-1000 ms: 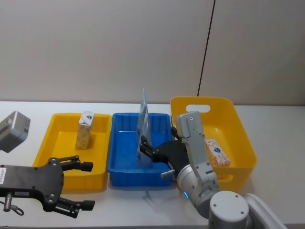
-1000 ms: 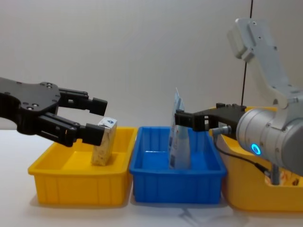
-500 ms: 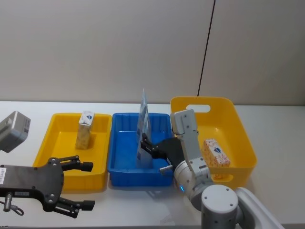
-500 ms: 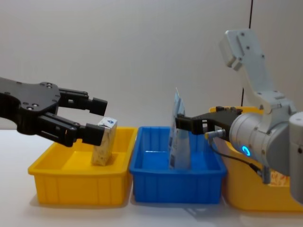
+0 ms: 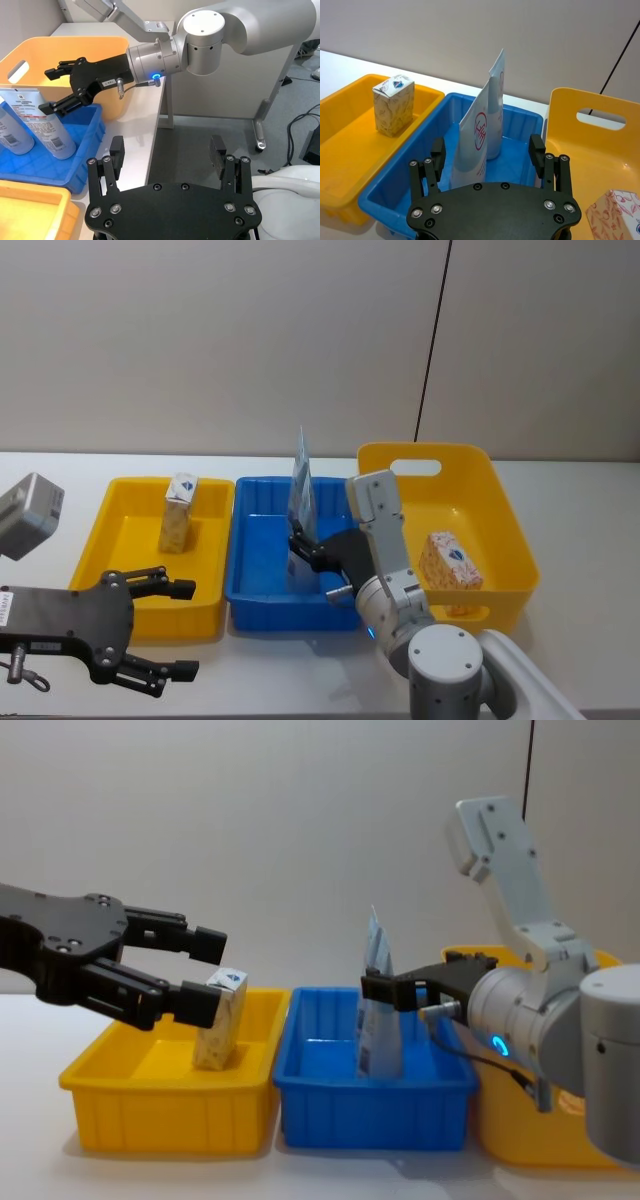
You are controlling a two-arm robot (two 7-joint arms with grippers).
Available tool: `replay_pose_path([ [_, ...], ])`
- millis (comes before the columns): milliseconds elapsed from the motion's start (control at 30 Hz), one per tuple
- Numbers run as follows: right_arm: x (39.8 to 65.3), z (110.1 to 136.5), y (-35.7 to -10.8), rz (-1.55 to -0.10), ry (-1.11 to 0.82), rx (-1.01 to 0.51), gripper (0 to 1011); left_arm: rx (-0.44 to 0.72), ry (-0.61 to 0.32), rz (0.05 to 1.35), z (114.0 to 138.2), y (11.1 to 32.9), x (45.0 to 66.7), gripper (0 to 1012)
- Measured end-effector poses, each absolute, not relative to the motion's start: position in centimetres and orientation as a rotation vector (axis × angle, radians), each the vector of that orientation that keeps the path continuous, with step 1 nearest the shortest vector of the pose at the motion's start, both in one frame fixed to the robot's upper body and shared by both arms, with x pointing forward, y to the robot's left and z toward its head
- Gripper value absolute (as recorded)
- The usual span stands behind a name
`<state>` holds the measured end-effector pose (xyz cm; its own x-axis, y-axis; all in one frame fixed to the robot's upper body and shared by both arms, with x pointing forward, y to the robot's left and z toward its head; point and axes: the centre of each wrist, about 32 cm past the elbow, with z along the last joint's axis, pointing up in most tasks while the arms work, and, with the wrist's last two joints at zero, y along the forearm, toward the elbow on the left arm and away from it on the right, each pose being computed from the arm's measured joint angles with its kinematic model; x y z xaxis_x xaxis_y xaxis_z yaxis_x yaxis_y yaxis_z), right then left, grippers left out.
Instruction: Bimanual collaborative sorting of washing and personal care products
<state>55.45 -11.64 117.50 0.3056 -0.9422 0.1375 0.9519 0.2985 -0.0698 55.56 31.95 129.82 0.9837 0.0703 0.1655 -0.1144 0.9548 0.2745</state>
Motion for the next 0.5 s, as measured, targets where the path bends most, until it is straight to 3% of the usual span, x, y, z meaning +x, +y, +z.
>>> replay_pose_path([
  [500,56.3,116.9,-11.14,-1.272,-0.092,-0.153,1004,0.287,-0.155,0.094,129.82,31.95,55.56,1001],
])
